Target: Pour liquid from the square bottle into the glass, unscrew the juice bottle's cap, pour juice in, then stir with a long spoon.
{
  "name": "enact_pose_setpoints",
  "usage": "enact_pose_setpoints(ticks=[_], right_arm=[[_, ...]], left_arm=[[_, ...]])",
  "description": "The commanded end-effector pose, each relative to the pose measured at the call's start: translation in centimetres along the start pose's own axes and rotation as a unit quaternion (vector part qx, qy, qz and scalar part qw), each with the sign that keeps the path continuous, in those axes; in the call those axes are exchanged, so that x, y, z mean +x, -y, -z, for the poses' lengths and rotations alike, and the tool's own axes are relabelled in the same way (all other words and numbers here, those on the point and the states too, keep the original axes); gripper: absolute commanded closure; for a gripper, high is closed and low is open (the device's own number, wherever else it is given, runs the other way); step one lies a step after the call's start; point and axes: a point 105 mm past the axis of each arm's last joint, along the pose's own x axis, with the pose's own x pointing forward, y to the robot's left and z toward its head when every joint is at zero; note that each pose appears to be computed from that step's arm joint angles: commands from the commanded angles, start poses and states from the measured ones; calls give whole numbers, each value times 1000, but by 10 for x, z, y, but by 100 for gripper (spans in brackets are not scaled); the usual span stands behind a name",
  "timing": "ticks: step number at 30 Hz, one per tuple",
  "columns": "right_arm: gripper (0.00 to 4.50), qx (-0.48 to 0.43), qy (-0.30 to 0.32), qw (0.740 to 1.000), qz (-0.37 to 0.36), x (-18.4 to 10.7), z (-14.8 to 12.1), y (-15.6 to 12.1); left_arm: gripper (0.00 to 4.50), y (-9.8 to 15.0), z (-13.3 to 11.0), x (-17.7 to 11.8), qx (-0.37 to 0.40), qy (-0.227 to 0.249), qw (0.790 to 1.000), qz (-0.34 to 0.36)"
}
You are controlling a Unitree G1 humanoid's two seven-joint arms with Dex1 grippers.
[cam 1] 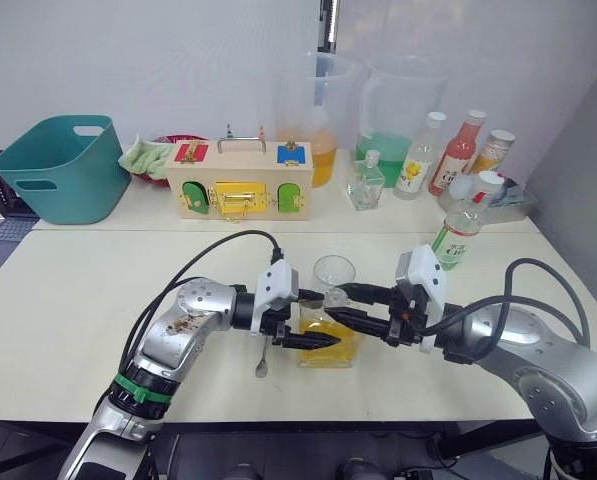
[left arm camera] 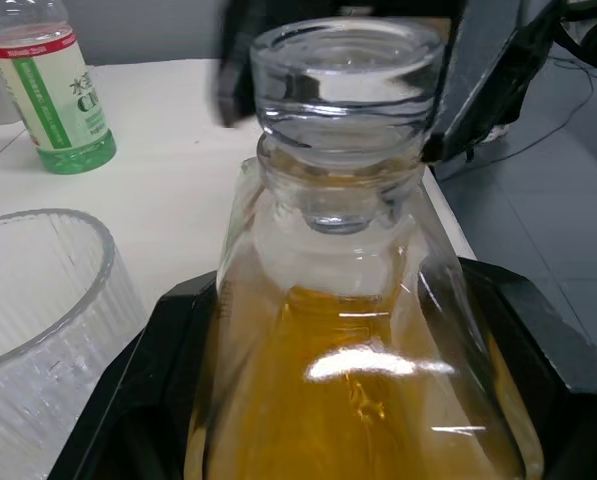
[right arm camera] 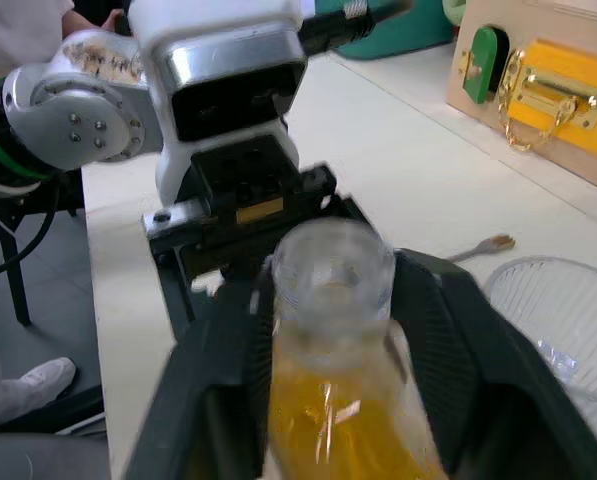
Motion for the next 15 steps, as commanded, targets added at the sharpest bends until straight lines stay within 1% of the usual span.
enact_pose_setpoints(ticks=[1, 9, 13, 15], right_arm=[[143, -34, 20, 999, -6, 1, -13, -3], [143, -29, 18, 999, -18, 4, -13, -6], [143, -41, -4, 999, -13, 6, -6, -4], [198, -36, -1, 999, -13, 7, -5, -4]], left_arm=[[171, 5, -8, 5, 19, 9, 1000, 12], [171, 5, -9, 4, 19, 11, 1000, 7], [171, 5, -9, 3, 19, 11, 1000, 6], [171, 6, -8, 2, 17, 10, 1000, 6]])
